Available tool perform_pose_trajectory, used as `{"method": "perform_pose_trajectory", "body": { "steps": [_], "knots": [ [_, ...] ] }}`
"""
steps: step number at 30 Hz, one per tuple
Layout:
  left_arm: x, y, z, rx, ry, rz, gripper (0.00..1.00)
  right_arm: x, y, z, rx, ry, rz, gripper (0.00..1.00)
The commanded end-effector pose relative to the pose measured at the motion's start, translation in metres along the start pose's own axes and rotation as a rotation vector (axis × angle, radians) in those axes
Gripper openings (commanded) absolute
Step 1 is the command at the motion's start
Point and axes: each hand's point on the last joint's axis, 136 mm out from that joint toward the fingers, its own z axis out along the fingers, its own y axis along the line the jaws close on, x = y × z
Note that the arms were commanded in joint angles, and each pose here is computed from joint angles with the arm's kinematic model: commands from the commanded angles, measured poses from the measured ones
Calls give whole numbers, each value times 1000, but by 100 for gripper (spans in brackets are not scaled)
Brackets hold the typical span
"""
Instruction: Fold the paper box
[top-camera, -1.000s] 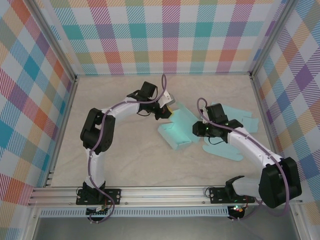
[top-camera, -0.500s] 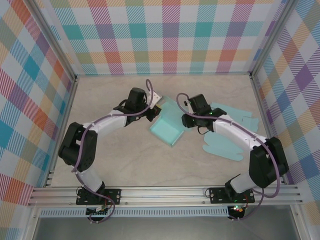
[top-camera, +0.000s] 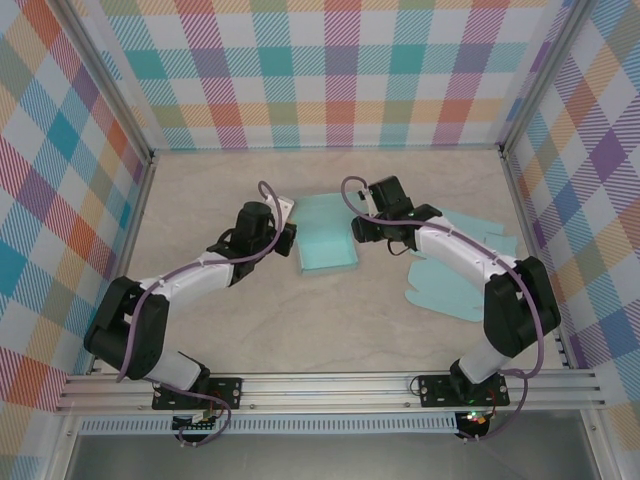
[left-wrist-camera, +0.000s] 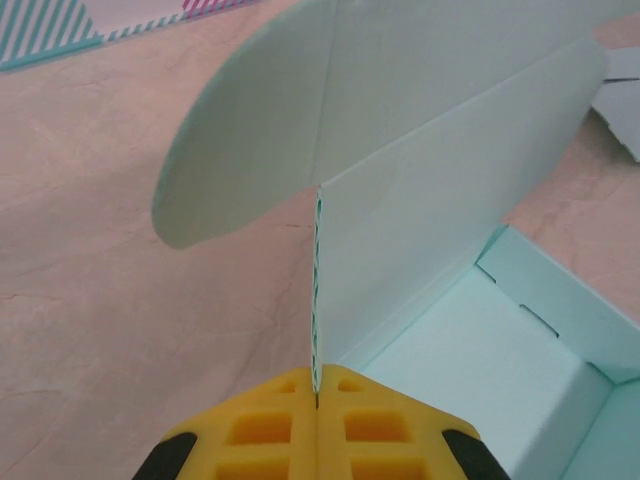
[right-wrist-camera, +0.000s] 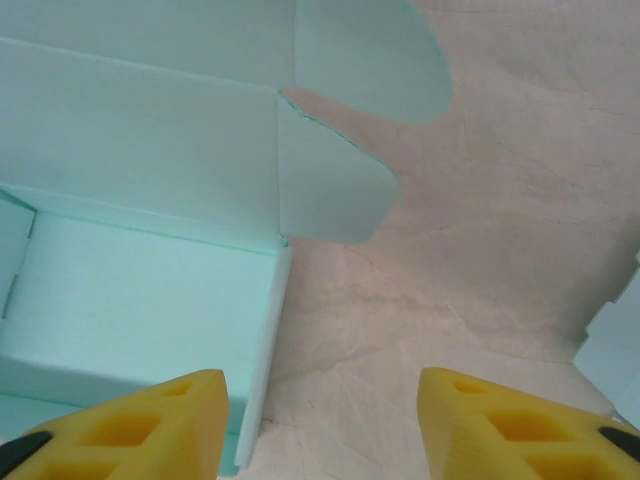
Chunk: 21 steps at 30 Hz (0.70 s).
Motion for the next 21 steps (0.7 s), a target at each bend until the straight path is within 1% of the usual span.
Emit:
{"method": "perform_pose_trajectory", "body": {
  "steps": [1,7,13,17,19,20,21],
  "knots": [
    [-20,1,-10,-24,-82,11,0,-21,5,-9,-11,-59,-31,59],
    [-23,-6,-10,14,-90,52,0,-20,-2,-18,14,-86,-39,66],
    [-19,-11,-7,33,-73,80,0,-17,-15,-30,32,-116,-28,76],
    [-19,-12,-7,36,-69,94,0,-18,-22,-40,32,-155,-27,86],
    [-18,-13,-7,39,-65,99,0,-18,-24,-45,24,-175,-25,93],
    [-18,-14,-7,40,-63,103,0,-19,-26,-48,25,-188,-20,100],
    [-18,-15,-7,42,-60,107,0,-19,-26,-50,18,-199,-19,100]
  ]
}}
